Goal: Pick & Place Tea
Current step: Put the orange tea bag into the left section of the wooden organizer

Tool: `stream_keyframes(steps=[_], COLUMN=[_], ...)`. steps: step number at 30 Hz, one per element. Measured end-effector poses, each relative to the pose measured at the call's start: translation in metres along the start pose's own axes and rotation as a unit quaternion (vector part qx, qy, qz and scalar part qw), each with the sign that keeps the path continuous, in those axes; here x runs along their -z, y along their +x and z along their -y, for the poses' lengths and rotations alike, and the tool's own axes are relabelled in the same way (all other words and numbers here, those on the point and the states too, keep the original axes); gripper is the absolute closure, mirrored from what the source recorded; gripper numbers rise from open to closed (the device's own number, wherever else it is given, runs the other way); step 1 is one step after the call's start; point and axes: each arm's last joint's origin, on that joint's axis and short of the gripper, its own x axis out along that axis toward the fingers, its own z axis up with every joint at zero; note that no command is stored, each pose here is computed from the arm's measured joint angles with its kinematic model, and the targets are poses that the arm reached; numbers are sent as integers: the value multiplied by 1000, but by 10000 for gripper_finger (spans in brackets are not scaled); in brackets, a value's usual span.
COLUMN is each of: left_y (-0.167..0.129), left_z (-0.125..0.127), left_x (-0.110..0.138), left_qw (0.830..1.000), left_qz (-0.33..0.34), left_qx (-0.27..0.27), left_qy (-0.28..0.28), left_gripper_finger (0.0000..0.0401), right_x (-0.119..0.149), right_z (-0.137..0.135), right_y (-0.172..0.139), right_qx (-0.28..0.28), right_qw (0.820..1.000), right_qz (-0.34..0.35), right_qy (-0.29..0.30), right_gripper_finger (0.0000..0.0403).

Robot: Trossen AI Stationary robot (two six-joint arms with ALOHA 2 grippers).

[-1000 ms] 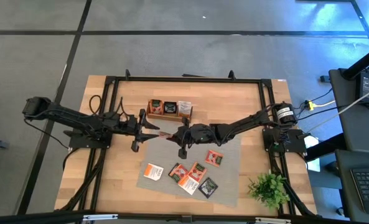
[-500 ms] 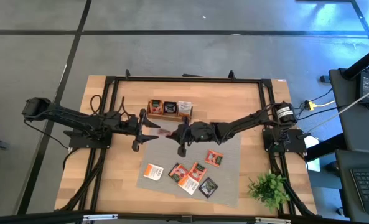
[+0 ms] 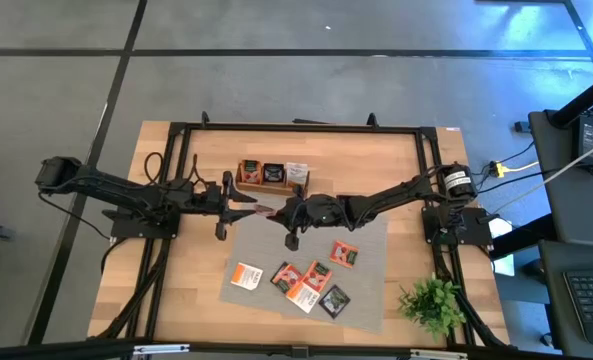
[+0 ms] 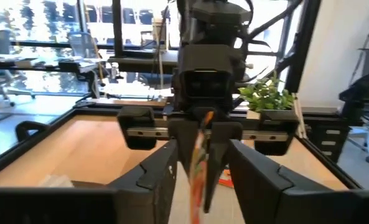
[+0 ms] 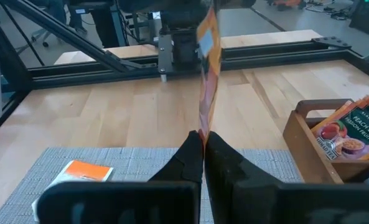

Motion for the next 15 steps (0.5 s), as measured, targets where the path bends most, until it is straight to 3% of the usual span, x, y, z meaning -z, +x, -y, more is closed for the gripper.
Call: stream_keyframes(steps=[15], left_y=[0], left_z=[0], left_x=[0], left_qw=[1000], left_qz=[-1], left_qx=[7], left_qy=[22], left_gripper_finger=[363], right_x=[0], right_z=[0], right_y=[0], right_qx=[-1], right_qw=[1000], right_qz=[3], right_qy=[-1], right_gripper_finger=[393])
